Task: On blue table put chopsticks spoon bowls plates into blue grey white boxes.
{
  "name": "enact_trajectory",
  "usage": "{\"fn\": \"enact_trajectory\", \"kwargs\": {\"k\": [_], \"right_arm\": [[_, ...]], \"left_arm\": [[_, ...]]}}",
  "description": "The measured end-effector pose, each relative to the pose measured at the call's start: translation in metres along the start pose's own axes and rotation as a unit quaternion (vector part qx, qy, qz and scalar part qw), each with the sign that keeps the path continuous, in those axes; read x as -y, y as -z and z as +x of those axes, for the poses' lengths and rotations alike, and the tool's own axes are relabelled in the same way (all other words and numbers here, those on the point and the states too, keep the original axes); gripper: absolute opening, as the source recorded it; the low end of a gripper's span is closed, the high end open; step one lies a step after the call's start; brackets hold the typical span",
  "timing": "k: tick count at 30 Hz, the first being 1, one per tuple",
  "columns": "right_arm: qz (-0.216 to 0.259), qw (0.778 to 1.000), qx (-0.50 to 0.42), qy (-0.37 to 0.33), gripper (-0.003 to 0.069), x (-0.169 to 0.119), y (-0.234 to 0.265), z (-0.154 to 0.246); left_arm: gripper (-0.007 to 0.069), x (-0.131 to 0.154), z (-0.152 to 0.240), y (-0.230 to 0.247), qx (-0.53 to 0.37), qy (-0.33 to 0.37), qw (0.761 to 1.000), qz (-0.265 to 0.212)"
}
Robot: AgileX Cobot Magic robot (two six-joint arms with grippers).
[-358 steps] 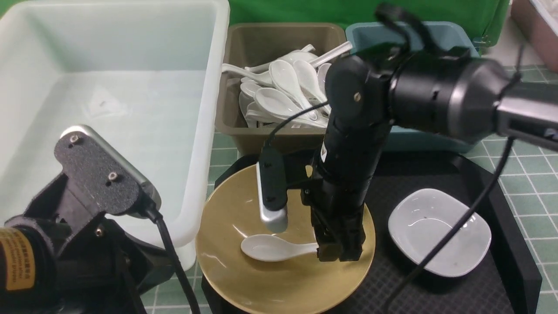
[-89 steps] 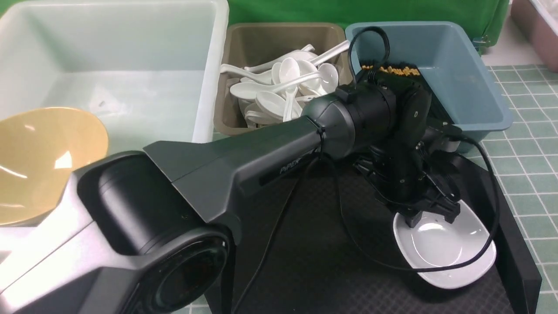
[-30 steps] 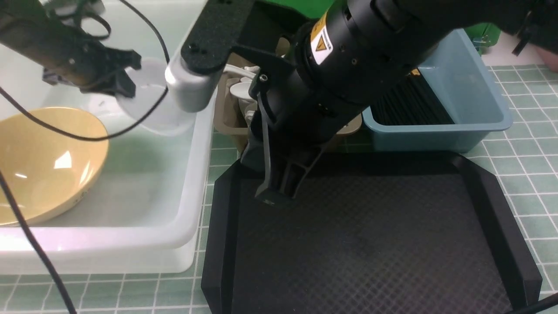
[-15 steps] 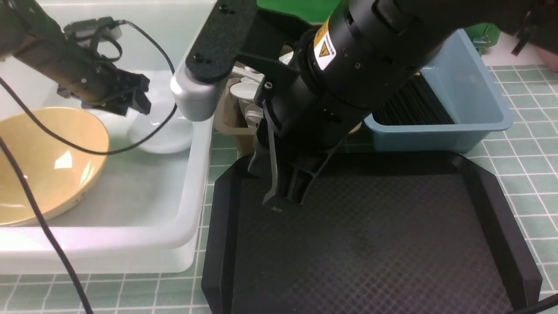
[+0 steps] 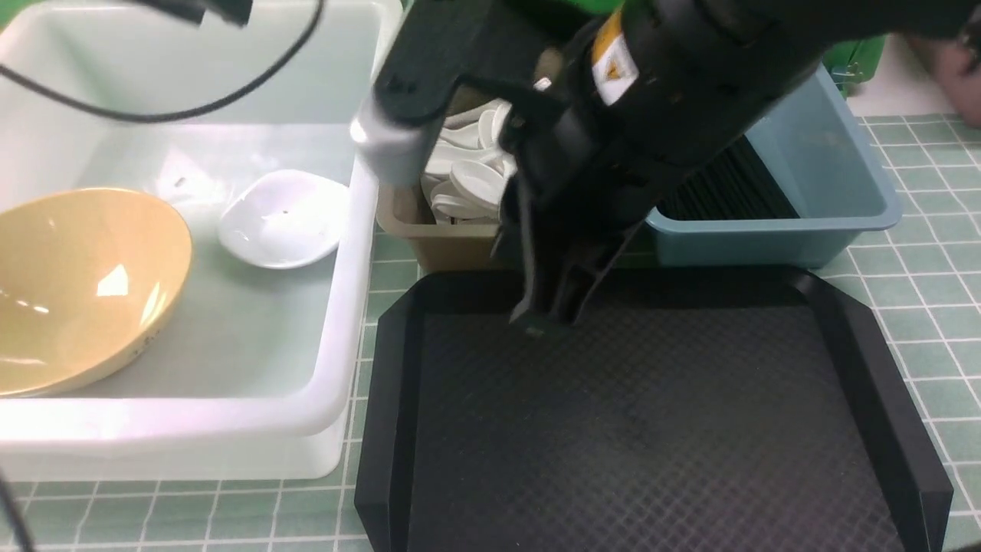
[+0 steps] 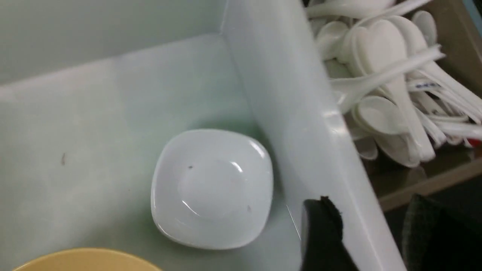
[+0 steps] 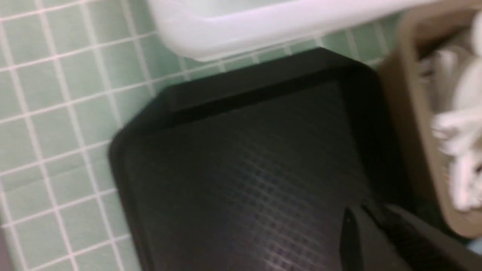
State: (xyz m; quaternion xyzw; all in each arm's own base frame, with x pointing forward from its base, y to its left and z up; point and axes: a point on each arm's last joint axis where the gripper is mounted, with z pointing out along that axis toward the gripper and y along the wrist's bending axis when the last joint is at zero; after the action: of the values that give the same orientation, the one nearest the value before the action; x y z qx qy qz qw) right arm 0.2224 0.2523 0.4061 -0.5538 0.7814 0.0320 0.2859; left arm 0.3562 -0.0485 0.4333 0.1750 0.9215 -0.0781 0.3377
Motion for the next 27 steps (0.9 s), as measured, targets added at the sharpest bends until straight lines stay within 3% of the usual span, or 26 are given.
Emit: {"fn": "enact_trajectory", "kwargs": {"k": [7,16,22,27], "right_arm": [[0.040,0.999,0.027,-0.024,0.0099,0.004,0.048,0.014],[0.051,0.996,0.065,-0.044,0.0099,-0.011,0.083,0.057],[0.064,0.990,0.117,-0.040,0.0099,-0.035,0.077,0.110],[0.079,0.978,0.186,-0.058,0.0103,-0.047,0.080,0.138]], "left_arm": [[0.0007,0.056,0.019,0.055,0.014,-0.046,0.997,-0.055],[0.0001,0.072,0.111,0.075,-0.021,-0.016,0.997,-0.067],[0.0001,0.075,0.200,0.104,0.076,-0.011,0.995,-0.068],[0.0001,0.075,0.245,0.112,0.152,-0.018,0.986,-0.072]]}}
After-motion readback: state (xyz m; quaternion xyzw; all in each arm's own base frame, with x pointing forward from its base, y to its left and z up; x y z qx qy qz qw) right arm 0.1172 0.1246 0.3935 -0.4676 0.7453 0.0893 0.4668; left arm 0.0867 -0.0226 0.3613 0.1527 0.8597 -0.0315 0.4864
